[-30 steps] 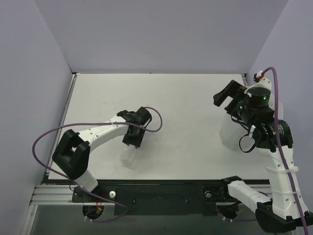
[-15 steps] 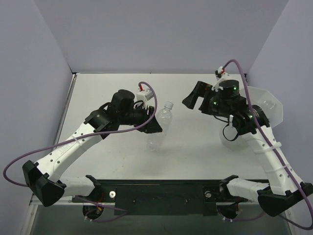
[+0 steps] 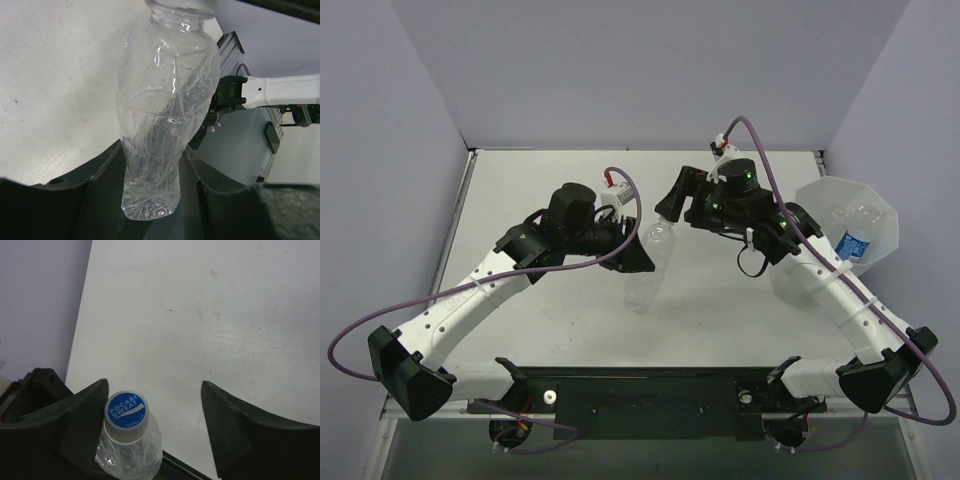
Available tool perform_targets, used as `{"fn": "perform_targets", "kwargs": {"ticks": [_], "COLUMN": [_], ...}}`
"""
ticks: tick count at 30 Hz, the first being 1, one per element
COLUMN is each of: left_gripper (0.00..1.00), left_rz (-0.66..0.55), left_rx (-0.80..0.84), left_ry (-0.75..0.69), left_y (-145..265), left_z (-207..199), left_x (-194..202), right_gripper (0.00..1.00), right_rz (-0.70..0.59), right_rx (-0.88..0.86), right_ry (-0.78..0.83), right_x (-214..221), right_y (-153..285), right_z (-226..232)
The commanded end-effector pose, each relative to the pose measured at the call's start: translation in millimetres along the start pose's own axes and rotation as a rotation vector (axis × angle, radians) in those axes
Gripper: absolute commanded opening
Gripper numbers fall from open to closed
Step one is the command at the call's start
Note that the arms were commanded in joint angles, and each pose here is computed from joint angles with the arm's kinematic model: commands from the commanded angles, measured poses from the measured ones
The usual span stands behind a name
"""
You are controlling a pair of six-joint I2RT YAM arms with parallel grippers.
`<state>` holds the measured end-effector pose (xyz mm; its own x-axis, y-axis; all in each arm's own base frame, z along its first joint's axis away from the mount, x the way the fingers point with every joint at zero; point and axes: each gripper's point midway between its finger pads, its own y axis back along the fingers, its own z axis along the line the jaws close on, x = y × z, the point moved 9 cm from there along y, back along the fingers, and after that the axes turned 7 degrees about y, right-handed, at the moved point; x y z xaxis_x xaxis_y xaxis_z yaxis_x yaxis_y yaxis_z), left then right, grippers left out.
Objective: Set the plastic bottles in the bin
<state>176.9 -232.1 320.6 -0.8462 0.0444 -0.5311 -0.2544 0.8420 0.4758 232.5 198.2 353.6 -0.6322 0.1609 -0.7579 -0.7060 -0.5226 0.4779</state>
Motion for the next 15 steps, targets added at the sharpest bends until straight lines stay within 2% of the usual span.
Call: {"fn": "perform_targets", "kwargs": {"ticks": [1, 2, 3, 4, 5, 7, 8, 9, 10, 15], "left_gripper": [0.35, 0.35, 0.35, 0.36, 0.38, 0.55, 0.72, 0.85, 0.92, 0.94], "left_rz": [-0.054, -0.057, -0.058, -0.060, -0.064, -0.064, -0.062, -0.050, -0.034, -0.028], "left_rx": [0.065, 0.061, 0.058, 0.051, 0.049, 0.039, 0.037, 0.036, 0.045, 0.008], "left_ry": [-0.040, -0.038, -0.037, -0.031, -0.031, -0.025, -0.022, -0.019, -0.016, -0.016], "left_y": [11, 12, 12, 13, 13, 13, 12, 11, 10, 17], "left_z": [-12, -11, -10, -9, -8, -5, -4, -3, -4, -8], "left_x": [-5, -6, -6, -7, -8, -7, -7, -6, -6, -10], "right_gripper": [0.52, 0.42, 0.25, 0.16, 0.01, 0.00, 0.00, 0.00, 0.00, 0.00], "right_rz": [0.001, 0.007, 0.020, 0.022, 0.027, 0.015, 0.002, -0.017, -0.032, -0.148], "right_rx": [-0.071, -0.075, -0.085, -0.091, -0.095, -0.079, -0.035, -0.016, 0.059, 0.337], "right_ry": [-0.037, -0.040, -0.056, -0.059, -0.068, -0.070, -0.059, -0.040, -0.024, 0.080], "right_x": [4, 5, 7, 9, 10, 11, 9, 3, 2, -38], "right_y": [-12, -15, -15, -16, -16, -14, -11, -6, -3, 37], "right_z": [15, 16, 18, 18, 20, 17, 14, 13, 5, -24]}}
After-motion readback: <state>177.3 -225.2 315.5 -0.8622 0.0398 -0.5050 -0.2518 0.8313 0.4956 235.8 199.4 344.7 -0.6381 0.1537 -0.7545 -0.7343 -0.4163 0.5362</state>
